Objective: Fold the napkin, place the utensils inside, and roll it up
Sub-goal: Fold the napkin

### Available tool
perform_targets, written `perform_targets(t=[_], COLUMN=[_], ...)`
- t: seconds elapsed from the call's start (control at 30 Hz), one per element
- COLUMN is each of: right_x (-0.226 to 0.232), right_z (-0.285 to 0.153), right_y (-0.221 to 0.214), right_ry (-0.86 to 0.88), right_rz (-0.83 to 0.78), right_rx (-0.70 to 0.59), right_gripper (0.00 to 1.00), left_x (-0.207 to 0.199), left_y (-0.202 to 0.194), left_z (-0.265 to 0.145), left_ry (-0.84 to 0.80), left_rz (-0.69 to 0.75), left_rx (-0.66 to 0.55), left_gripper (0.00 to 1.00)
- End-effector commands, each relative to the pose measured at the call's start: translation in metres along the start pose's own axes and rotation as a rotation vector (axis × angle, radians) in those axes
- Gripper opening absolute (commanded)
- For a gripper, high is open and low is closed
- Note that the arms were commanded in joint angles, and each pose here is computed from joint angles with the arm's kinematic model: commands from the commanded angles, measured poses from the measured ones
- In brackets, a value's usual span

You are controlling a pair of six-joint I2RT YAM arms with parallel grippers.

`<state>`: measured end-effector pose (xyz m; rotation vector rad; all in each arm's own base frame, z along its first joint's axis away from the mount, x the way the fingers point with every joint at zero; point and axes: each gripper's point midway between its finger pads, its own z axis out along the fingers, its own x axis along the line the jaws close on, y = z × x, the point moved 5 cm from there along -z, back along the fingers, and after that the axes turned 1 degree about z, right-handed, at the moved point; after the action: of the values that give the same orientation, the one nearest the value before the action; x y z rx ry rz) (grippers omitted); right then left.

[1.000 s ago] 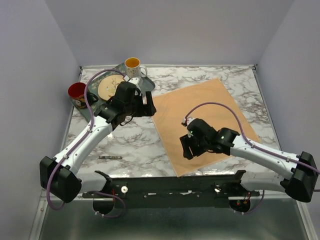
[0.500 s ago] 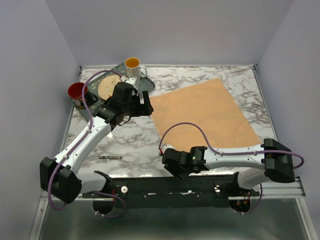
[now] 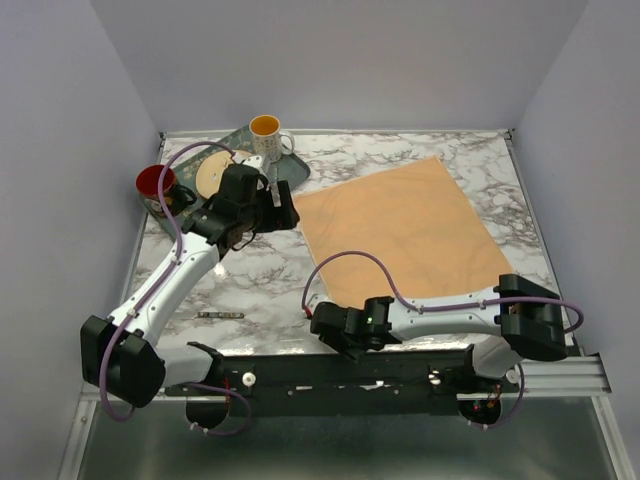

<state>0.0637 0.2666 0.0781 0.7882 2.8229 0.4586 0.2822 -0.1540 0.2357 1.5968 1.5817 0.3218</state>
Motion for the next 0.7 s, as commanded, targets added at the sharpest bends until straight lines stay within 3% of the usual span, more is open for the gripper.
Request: perform_targets(t=[0.0, 0.17, 0.67], right_x=[0.007, 0.011, 0.008], right_z=[0.0, 0.005, 0.021], right_y=[0.012, 0.005, -0.011], right_ry=[-0.011, -0.007, -0.037], right_rz=[-0.049, -0.054, -0.049], right_rx=[-0.046, -0.028, 0.033], right_gripper=[0.46, 0.41, 0.47], left_x=[0.011, 0.016, 0.022], left_y=[0.0, 0.001, 0.001], left_z=[-0.004, -0.003, -0.003], left_ry=[0.018, 0.019, 0.022], left_rz=[-0.011, -0.022, -0.029], left_rx=[-0.022, -0.022, -0.02], left_gripper=[0.95, 0.95, 0.95])
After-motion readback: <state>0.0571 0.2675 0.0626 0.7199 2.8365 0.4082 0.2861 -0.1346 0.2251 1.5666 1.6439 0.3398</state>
